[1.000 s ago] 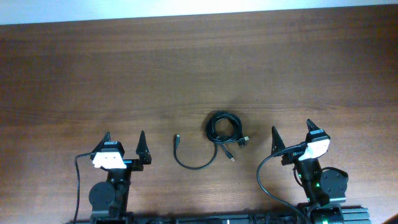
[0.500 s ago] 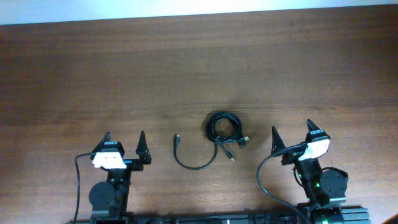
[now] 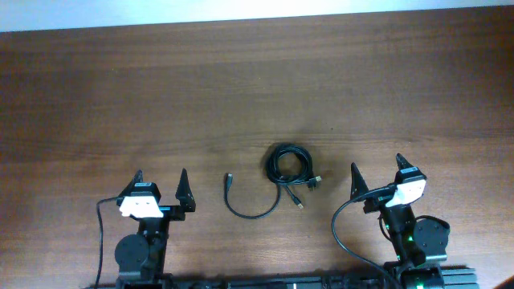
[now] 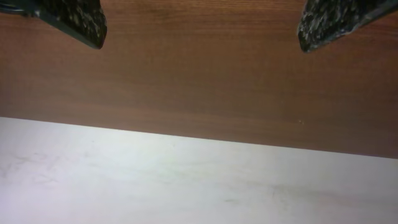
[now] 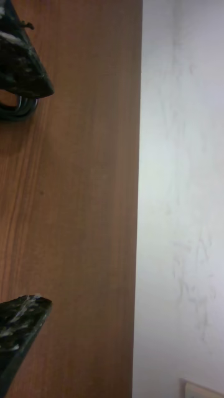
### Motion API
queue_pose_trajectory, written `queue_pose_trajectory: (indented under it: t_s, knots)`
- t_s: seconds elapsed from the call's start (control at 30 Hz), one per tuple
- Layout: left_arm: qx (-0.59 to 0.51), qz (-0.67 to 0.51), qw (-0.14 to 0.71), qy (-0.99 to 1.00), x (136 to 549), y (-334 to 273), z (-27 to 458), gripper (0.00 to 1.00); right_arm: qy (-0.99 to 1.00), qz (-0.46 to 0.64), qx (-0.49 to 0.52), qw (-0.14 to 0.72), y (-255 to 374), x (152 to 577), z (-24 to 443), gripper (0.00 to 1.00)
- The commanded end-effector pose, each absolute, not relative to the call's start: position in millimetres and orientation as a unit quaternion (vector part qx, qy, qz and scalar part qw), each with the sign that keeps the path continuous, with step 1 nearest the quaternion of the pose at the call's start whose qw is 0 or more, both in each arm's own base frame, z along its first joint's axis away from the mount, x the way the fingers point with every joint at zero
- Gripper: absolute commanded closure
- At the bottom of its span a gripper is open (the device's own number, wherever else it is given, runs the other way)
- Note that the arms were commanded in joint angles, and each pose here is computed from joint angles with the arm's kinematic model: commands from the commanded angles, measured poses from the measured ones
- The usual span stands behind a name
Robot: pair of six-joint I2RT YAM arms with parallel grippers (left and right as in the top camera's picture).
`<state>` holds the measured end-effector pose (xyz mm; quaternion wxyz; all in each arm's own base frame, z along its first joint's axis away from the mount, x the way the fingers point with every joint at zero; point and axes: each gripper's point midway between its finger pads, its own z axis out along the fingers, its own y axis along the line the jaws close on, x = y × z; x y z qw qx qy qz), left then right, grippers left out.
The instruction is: Untangle cables
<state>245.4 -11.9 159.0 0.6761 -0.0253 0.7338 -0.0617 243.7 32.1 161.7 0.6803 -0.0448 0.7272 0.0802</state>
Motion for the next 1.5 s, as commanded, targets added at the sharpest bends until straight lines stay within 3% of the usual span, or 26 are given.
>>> queue_pose_trajectory:
  t_s: [0.0, 0.47, 0.57, 1.47]
  knots:
    - [-0.022, -0.057, 0.676, 0.734, 245, -11, 157, 0.01, 0.727, 0.078, -0.043, 0.68, 31, 244, 160, 0.01]
    - [-0.021, -0.056, 0.676, 0.734, 245, -11, 157, 0.01, 0.727, 0.078, -0.043, 0.68, 31, 244, 160, 0.01]
    - [-0.053, -0.003, 0.7, 0.712, 246, 10, 172, 0.01, 0.728, 0.078, -0.043, 0.68, 31, 244, 160, 0.01]
    - [-0.031, -0.024, 0.677, 0.735, 246, -1, 157, 0.01, 0.727, 0.078, -0.043, 0.68, 31, 244, 160, 0.01]
